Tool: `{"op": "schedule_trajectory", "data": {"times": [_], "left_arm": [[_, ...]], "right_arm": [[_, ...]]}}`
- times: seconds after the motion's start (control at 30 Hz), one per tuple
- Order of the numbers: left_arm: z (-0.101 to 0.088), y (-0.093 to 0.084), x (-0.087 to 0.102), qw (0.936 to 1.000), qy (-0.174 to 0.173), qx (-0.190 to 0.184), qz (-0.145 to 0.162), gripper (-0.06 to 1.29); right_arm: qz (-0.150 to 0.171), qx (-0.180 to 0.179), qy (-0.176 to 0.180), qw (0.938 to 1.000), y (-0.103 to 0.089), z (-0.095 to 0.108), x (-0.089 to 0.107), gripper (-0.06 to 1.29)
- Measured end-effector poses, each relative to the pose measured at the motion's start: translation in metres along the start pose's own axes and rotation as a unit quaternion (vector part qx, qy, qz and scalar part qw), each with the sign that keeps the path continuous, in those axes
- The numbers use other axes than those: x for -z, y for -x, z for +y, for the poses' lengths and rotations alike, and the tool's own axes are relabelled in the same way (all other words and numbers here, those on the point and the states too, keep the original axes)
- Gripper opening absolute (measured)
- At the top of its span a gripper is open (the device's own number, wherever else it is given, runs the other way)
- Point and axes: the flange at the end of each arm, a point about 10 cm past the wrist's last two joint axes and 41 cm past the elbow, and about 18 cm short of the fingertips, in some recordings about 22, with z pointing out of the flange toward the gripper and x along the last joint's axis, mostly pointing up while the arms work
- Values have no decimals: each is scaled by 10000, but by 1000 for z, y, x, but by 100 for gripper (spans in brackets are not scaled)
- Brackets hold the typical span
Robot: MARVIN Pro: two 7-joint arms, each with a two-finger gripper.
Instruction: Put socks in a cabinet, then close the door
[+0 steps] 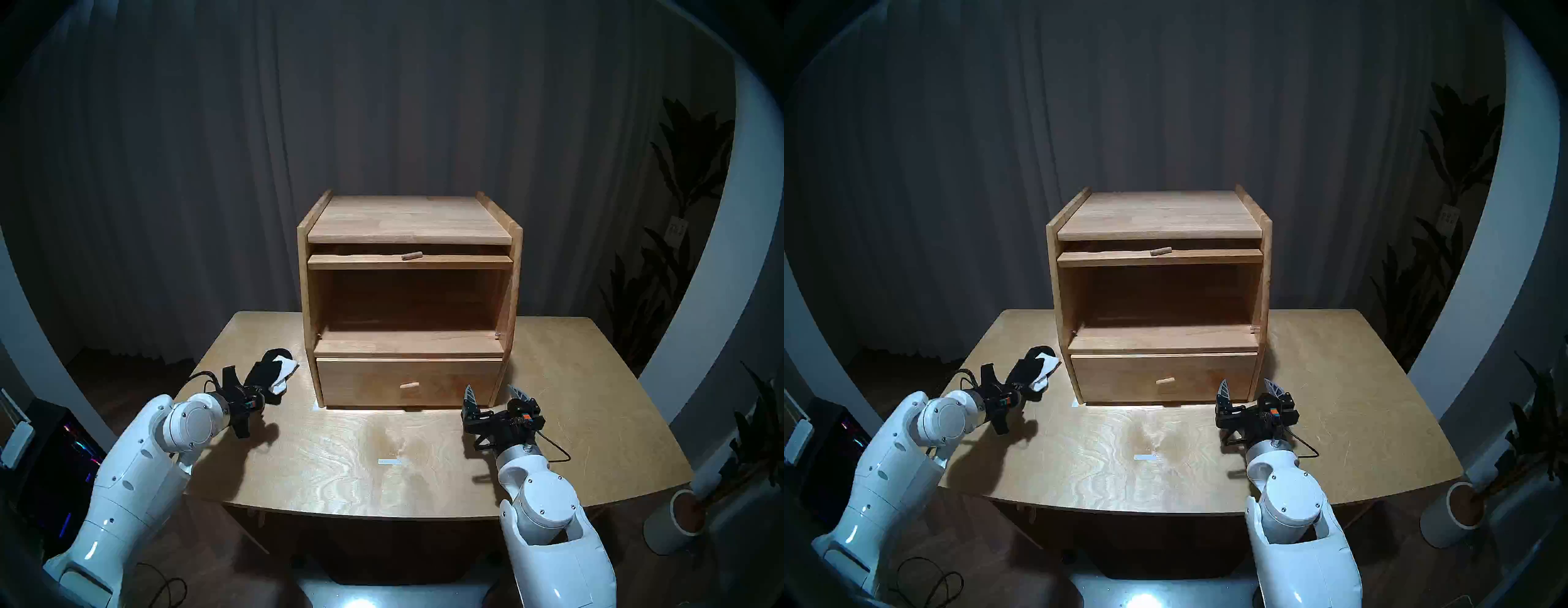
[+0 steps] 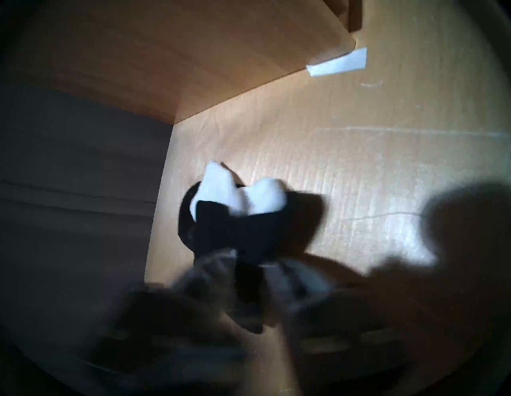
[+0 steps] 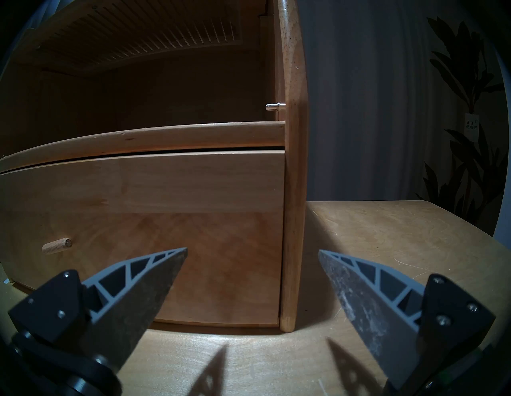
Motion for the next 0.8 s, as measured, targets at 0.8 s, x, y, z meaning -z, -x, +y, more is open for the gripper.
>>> {"op": "schedule_trajectory", "data": {"times": [0.8], "left_arm": [[41,-57,34,9681,-1767,1695,538,-3]], "right_arm": [[-21,1,0,10000,2,0,0,125]]}}
